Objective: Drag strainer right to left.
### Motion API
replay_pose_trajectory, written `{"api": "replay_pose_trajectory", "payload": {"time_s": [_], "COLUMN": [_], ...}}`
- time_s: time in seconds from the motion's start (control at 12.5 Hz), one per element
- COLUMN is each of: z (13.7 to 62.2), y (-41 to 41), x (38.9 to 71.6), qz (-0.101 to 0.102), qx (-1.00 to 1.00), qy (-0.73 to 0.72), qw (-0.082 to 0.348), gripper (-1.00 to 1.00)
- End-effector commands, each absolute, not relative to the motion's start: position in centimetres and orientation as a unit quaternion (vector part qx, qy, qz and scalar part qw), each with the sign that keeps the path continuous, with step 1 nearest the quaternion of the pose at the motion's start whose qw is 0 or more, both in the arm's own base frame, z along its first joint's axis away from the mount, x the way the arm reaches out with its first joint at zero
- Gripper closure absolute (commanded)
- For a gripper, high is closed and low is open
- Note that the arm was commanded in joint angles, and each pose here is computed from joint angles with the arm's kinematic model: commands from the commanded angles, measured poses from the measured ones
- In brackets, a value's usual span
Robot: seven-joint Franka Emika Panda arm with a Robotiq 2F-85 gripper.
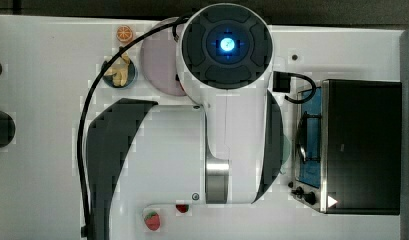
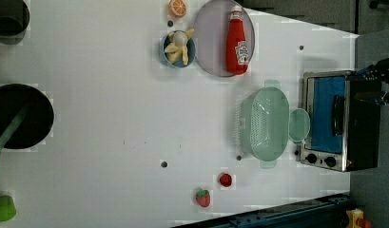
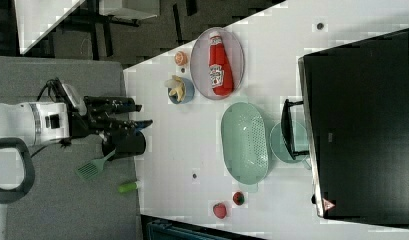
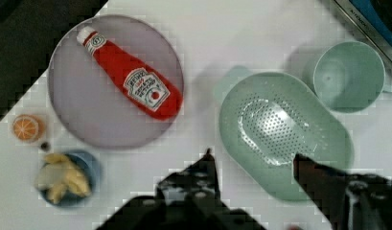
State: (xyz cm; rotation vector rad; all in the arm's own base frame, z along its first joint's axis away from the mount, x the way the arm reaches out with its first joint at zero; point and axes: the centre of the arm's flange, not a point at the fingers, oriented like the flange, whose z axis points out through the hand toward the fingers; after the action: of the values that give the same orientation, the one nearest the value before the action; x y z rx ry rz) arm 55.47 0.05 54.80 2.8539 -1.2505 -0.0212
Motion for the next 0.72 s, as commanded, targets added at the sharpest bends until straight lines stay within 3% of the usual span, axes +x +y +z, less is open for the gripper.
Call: {"api": "replay_pose_trajectory", "payload": {"time_s": [0.08,0.24,0.48,0.72], "z": [65.4,64.7,60.7,54.6], "y": [-4.8,-4.8,-4.7,-4.6], "x": [41.0,41.1,42.1,44.0], "qz": [-0.005,-0.011,-0.044,-0.058], "qx": [0.904,0.904,0.903,0.902], "qy": [-0.427,-0.427,-0.428,-0.427], "qw": [0.005,0.007,0.021,0.027], "gripper": [-0.6,-0.99,-1.0,-1.0]}}
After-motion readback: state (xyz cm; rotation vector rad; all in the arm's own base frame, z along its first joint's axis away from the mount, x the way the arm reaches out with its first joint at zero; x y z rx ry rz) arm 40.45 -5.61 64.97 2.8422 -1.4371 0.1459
